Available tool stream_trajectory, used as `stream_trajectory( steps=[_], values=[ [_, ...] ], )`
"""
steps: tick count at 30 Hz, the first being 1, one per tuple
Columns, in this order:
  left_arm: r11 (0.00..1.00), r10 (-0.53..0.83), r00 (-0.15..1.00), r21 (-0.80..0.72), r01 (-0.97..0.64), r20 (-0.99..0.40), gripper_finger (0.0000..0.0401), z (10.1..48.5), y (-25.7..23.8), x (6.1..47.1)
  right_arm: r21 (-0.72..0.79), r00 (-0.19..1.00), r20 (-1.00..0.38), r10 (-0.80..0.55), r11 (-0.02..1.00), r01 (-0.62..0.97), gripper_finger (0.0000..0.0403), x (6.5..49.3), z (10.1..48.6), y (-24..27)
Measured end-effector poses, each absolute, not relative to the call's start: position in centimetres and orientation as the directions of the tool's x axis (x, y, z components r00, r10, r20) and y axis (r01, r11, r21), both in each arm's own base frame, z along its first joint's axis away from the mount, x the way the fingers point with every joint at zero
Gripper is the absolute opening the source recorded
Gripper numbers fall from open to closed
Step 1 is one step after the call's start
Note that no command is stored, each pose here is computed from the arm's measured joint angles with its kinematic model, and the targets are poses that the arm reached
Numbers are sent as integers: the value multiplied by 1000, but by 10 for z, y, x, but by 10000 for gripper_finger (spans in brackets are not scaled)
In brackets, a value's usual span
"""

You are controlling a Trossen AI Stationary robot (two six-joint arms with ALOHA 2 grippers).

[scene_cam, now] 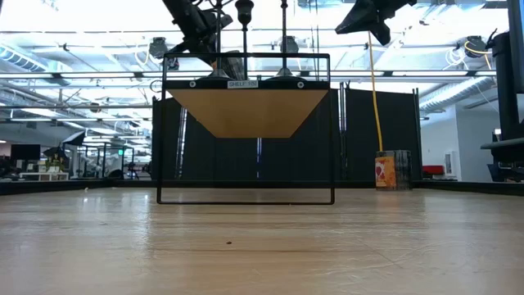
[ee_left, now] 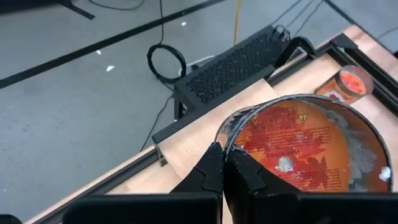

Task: Pick & Place candle stick holders
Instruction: Put the left orange scented candle on the shelf

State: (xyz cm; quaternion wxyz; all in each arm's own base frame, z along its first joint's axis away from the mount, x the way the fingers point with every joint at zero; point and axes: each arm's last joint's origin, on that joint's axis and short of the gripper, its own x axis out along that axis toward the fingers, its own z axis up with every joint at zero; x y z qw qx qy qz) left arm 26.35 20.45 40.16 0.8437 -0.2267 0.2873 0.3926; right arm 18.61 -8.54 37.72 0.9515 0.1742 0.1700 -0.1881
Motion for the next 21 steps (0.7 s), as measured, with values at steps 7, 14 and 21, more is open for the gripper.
stream_trajectory(
  steps=[7,14,21],
  values=[
    [586,492,456,-106,-804,-742,0,406,223,279,268,871,-391,-298,868,418,0,186,377,-85],
    [596,479,450,-97,-797,-754,0,408,230,289,268,870,-392,-298,868,418,0,186,377,-85],
    [600,475,449,-95,-795,-757,0,407,228,290,267,870,-392,-298,868,418,0,186,377,-85]
  ],
)
